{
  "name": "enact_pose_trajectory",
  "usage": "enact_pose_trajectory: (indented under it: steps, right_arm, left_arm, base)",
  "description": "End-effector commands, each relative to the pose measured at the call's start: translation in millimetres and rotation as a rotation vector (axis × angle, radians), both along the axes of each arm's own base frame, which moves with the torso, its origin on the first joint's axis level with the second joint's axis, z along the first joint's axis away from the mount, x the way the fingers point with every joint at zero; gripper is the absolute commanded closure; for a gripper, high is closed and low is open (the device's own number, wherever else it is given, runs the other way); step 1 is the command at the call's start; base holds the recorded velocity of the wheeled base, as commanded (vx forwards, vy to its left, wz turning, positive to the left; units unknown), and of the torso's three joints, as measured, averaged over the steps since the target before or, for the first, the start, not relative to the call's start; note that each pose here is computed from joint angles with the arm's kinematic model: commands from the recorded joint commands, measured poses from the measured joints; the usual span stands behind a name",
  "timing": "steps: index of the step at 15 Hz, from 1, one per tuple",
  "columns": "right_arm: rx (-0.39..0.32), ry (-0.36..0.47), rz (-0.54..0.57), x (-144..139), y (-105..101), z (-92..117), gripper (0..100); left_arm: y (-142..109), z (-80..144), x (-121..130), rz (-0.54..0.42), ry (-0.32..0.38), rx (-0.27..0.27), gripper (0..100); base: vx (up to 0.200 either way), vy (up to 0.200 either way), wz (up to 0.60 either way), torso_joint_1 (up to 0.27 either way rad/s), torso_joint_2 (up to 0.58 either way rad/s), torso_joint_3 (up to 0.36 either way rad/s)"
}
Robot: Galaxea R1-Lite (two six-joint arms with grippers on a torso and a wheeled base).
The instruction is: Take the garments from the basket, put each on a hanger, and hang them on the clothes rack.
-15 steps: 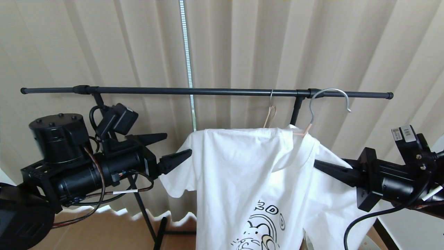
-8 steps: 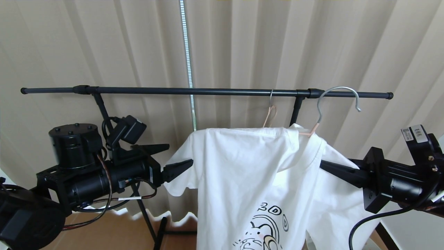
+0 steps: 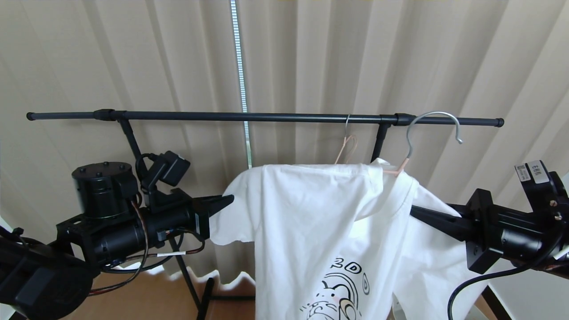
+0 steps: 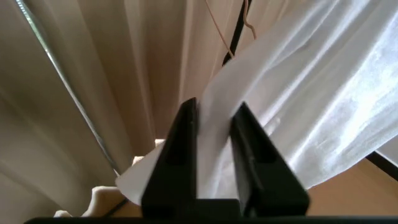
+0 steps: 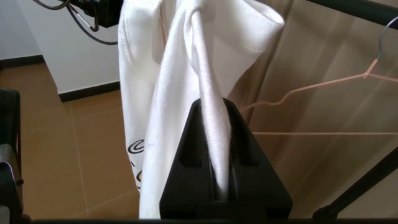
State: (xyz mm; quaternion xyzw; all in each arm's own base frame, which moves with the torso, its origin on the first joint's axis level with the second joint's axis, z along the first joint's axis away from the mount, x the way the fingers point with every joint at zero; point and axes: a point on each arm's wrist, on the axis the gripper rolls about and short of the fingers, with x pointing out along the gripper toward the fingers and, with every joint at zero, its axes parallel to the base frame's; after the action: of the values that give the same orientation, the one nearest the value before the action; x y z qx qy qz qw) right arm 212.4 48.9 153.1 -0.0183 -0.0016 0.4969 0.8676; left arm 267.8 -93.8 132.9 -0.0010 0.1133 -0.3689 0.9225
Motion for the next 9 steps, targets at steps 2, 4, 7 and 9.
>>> enact_pose_trajectory:
  steps: [2,4,7,9]
  right_arm:
    - [0.0,0.0,-0.001,1.8,0.3,-0.1,100]
    - [0.0,-0.001,-0.007,2.3,-1.0,0.3,100]
    - [0.002,-0.006,-0.018,3.7,-3.5,1.6,100]
    - [0.002,-0.009,-0.021,4.3,-4.1,2.3,100]
  left_arm:
    - [4.9,-2.1,-1.6,0.015,0.01,0.002,100]
    - [11.8,-0.8,-2.2,0.038,0.007,0.001,100]
    - [17.0,0.5,-3.9,0.059,0.017,-0.014,100]
    - [20.0,-0.5,-5.3,0.068,0.023,-0.012,100]
  base:
    - [0.0,0.0,0.0,0.0,0.0,0.0]
    - [0.0,0.0,0.0,0.0,0.0,0.0]
    - [0.0,0.0,0.0,0.0,0.0,0.0]
    - [0.0,0.0,0.0,0.0,0.0,0.0]
